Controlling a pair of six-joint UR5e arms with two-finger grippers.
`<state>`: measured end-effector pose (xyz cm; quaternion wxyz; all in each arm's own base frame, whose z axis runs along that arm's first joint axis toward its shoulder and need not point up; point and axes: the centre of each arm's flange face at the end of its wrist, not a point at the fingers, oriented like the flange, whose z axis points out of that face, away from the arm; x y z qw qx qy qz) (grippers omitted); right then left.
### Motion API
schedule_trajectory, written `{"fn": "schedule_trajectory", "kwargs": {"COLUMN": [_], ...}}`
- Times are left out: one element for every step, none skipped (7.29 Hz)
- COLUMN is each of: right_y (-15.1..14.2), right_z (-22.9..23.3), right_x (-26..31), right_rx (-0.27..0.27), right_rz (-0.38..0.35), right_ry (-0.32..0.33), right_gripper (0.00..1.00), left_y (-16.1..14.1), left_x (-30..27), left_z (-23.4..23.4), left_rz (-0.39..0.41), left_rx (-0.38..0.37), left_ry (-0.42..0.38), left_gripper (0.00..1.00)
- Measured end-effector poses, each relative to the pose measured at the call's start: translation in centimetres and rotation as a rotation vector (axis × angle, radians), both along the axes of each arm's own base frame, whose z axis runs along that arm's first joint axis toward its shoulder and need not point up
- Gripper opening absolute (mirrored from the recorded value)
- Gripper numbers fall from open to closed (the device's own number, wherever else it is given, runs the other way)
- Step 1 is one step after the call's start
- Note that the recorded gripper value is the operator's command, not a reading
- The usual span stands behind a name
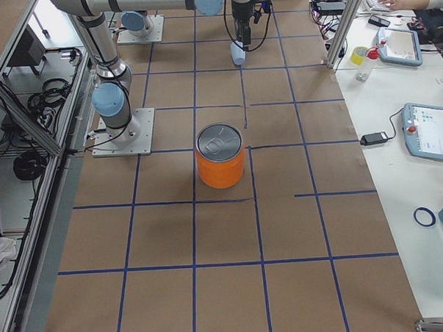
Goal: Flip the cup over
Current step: 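Grasp the lying cup by its closed end with the left gripper, then lift the cup with the left gripper and swing it upright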
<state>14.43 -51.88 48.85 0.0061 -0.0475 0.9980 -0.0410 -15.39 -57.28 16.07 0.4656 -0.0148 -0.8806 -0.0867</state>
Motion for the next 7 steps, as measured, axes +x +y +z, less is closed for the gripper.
{"fn": "schedule_trajectory", "kwargs": {"right_y": [0.0, -0.1, 0.0, 0.0, 0.1, 0.1, 0.1], "right_z": [0.0, 0.0, 0.0, 0.1, 0.1, 0.1, 0.1], "right_x": [-0.1, -0.1, -0.2, -0.2, -0.2, -0.2, -0.2], "right_rx": [0.000, 0.001, 0.000, -0.001, -0.001, 0.000, 0.000], "right_rz": [-0.001, -0.003, -0.005, -0.006, -0.006, -0.004, -0.003], "right_ry": [0.008, 0.015, 0.019, 0.021, 0.021, 0.022, 0.022], "right_gripper": [1.00, 1.00, 1.00, 1.00, 1.00, 1.00, 1.00], "left_y": [0.2, 0.3, 0.4, 0.4, 0.5, 0.6, 0.7], "left_x": [-0.1, -0.2, -0.3, -0.5, -0.8, -1.1, -1.2], "left_z": [-0.2, -0.3, -0.3, -0.3, -0.2, 0.0, 0.2], "left_rz": [0.008, 0.012, 0.016, 0.020, 0.024, 0.026, 0.027], "left_rx": [0.007, 0.012, 0.014, 0.015, 0.017, 0.016, 0.014], "left_ry": [0.017, 0.025, 0.034, 0.047, 0.060, 0.072, 0.077], "left_gripper": [0.86, 0.85, 0.78, 0.69, 0.52, 0.35, 0.21]}}
